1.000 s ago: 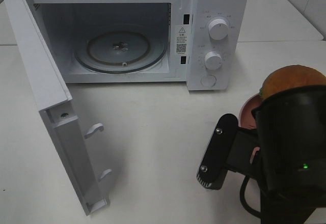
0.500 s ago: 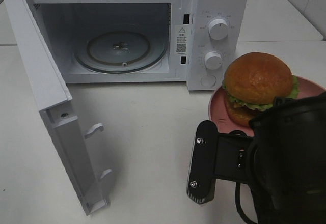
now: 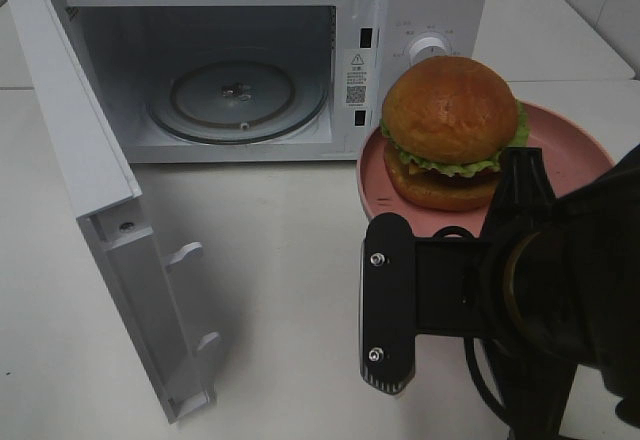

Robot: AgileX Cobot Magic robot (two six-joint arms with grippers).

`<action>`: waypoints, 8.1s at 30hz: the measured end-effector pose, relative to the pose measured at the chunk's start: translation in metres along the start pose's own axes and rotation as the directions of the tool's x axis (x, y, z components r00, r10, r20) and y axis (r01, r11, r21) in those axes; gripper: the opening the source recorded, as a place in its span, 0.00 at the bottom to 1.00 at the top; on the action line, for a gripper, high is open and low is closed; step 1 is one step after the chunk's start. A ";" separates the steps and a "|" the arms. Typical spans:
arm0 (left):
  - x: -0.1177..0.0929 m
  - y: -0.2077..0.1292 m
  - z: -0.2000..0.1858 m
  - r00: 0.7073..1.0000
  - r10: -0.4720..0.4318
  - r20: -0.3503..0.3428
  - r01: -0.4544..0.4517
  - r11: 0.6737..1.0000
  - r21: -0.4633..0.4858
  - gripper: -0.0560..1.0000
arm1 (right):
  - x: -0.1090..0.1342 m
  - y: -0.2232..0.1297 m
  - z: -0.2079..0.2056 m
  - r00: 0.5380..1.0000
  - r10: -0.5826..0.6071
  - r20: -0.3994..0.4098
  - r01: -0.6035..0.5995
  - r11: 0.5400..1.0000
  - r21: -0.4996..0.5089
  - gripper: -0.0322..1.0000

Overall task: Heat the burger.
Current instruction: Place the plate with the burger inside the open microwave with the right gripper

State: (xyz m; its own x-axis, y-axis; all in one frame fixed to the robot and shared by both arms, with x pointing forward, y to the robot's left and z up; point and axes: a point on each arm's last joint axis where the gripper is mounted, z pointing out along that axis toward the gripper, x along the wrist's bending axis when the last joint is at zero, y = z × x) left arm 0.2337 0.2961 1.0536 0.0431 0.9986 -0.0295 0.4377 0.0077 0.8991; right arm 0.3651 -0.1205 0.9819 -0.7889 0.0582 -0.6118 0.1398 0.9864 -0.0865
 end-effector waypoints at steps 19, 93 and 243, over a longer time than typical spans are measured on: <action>0.000 0.000 0.000 1.000 0.000 0.000 0.000 1.000 0.000 0.99 | 0.002 0.016 -0.001 0.977 -0.212 0.026 0.213 0.960 -0.179 0.09; 0.000 0.000 0.000 1.000 0.000 0.000 0.000 1.000 0.000 0.99 | -0.059 -0.021 0.058 0.830 -0.555 0.056 0.493 0.684 -0.537 0.10; 0.000 0.000 0.000 1.000 0.000 0.000 0.000 1.000 0.000 0.99 | -0.188 0.185 0.191 0.929 -0.371 0.009 0.345 0.855 -0.387 0.14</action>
State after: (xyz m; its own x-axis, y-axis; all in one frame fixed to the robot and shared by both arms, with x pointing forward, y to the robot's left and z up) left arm 0.2337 0.2961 1.0536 0.0431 0.9986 -0.0295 0.4377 0.0077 0.8991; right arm 0.6537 0.0218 0.9302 -0.7791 -0.3132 -0.5431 -0.3844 0.9230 0.0191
